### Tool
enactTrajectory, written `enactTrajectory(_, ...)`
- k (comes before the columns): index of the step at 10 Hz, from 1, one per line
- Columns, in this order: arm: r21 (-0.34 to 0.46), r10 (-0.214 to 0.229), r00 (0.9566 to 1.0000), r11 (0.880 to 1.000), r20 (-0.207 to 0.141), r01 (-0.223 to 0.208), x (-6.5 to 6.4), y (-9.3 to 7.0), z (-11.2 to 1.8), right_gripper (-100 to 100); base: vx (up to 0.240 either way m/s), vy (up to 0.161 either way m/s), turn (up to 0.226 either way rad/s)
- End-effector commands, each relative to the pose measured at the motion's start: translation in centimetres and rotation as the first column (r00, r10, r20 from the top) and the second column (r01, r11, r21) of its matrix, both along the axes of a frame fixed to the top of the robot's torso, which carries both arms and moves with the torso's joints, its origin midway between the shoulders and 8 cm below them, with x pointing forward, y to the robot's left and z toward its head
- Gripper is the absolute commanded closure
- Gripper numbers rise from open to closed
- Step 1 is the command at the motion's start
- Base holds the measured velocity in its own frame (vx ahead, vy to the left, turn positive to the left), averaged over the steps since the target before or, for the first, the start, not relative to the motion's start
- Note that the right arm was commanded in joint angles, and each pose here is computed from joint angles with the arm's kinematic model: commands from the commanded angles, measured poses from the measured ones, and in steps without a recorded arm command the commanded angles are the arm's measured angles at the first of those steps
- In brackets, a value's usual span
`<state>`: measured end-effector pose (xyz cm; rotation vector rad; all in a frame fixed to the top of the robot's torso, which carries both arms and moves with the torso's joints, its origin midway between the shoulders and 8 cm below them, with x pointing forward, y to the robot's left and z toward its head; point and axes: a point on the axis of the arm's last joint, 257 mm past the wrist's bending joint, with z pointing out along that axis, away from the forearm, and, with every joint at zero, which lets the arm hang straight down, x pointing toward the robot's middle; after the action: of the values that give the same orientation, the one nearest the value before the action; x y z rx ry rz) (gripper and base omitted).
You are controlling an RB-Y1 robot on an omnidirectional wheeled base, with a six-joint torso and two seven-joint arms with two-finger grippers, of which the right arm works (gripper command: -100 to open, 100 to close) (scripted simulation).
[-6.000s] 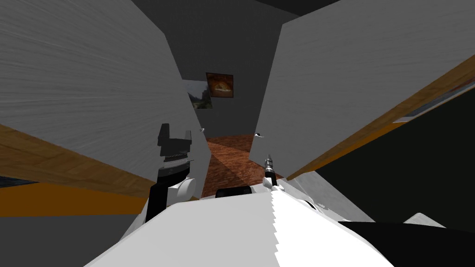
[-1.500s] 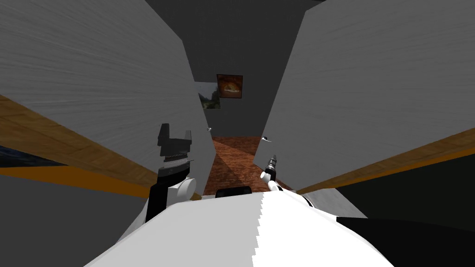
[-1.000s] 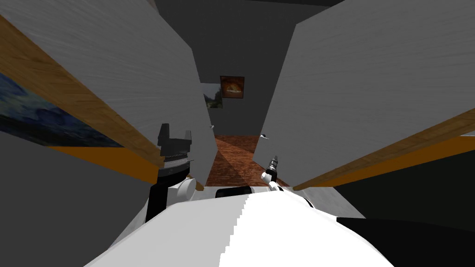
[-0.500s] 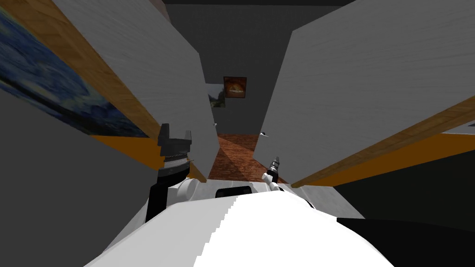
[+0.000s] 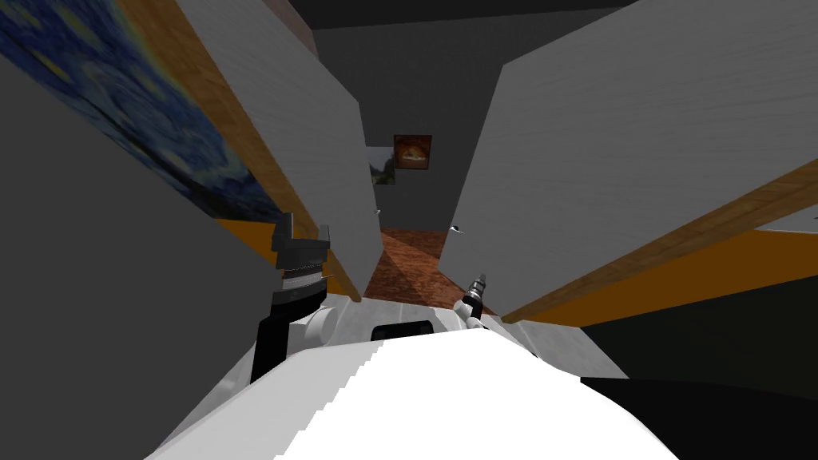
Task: Push the door open
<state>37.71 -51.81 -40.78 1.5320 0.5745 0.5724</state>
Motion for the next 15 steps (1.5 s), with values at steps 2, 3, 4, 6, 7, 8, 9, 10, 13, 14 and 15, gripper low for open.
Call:
enactTrajectory(2, 0.010, -0.050, 0.9987, 0.999, -0.005, 0.050, -1.9, -1.5, -0.6, -100, -0.189, -0.029, 0.216)
enactTrajectory(3, 0.007, -0.051, 0.9987, 0.999, 0.001, 0.051, -1.7, -1.6, -0.3, -100, -0.142, -0.024, 0.097)
enactTrajectory(4, 0.010, -0.050, 0.9987, 0.999, -0.005, 0.050, -1.9, -1.5, -0.6, -100, -0.044, -0.014, -0.021)
enactTrajectory(6, 0.017, -0.083, 0.9965, 0.996, -0.008, 0.083, -3.1, -2.4, -0.9, -100, -0.073, -0.015, 0.181)
enactTrajectory(7, 0.023, -0.115, 0.9933, 0.993, -0.012, 0.116, -4.4, -3.3, -1.2, -100, -0.123, -0.043, 0.243)
enactTrajectory(8, 0.027, -0.138, 0.9904, 0.990, -0.014, 0.138, -5.4, -3.8, -1.4, -100, -0.171, -0.046, 0.256)
enactTrajectory(9, 0.031, -0.163, 0.9865, 0.986, -0.017, 0.163, -6.4, -4.5, -1.7, -100, -0.146, -0.023, 0.245)
enactTrajectory(10, 0.034, -0.181, 0.9832, 0.983, -0.019, 0.182, -7.2, -4.9, -1.8, -100, -0.094, -0.014, 0.235)
enactTrajectory(13, 0.044, -0.249, 0.9680, 0.967, -0.028, 0.250, -10.2, -6.5, -2.4, -100, -0.067, -0.025, 0.214)
enactTrajectory(14, 0.047, -0.269, 0.9627, 0.962, -0.030, 0.270, -11.1, -6.9, -2.6, -100, -0.057, -0.024, 0.213)
enactTrajectory(15, 0.048, -0.269, 0.9627, 0.962, -0.033, 0.270, -11.1, -6.8, -2.7, -100, -0.036, -0.020, 0.099)
